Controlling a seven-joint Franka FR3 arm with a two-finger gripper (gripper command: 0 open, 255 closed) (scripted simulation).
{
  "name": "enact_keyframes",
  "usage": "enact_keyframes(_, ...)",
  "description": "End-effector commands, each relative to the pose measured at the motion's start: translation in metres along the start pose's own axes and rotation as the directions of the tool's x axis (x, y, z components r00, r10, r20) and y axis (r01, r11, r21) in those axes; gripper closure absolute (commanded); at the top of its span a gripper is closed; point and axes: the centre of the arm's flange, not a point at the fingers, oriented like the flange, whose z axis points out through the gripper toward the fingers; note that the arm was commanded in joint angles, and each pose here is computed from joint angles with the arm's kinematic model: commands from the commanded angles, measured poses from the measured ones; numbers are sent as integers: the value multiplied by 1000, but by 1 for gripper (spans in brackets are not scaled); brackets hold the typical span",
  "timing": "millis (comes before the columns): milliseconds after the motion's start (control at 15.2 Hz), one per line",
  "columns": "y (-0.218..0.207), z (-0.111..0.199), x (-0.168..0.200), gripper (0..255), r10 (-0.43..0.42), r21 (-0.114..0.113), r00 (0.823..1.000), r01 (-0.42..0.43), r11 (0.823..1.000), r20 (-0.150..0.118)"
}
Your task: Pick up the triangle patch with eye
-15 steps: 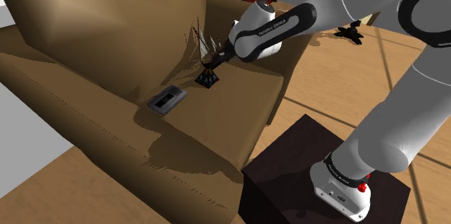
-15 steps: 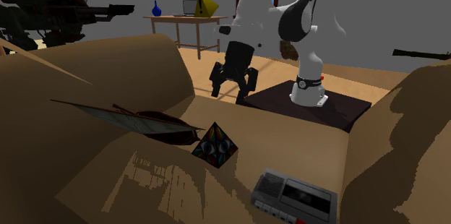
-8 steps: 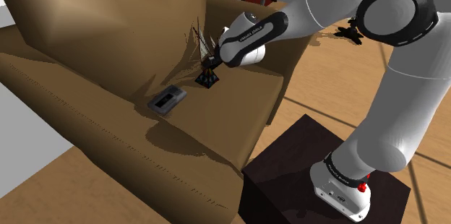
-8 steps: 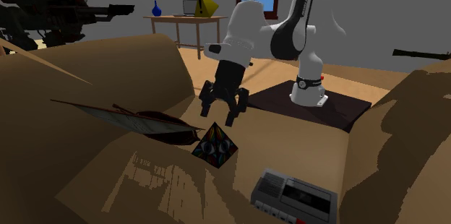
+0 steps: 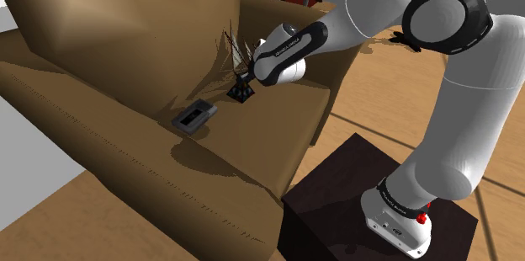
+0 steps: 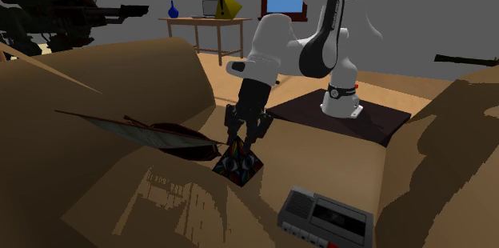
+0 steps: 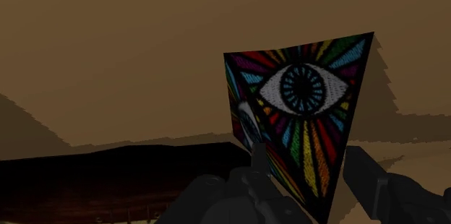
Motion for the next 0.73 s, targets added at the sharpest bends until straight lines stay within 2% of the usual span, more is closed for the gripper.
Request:
enact_keyframes(0,0,1,-1,255,0,0,1000,0,1000,1)
enact_keyframes(462,1,1,0,255,0,0,1000,0,1000,1)
enact_keyframes(660,-1,-13,9,255,0,0,1000,0,1000,1)
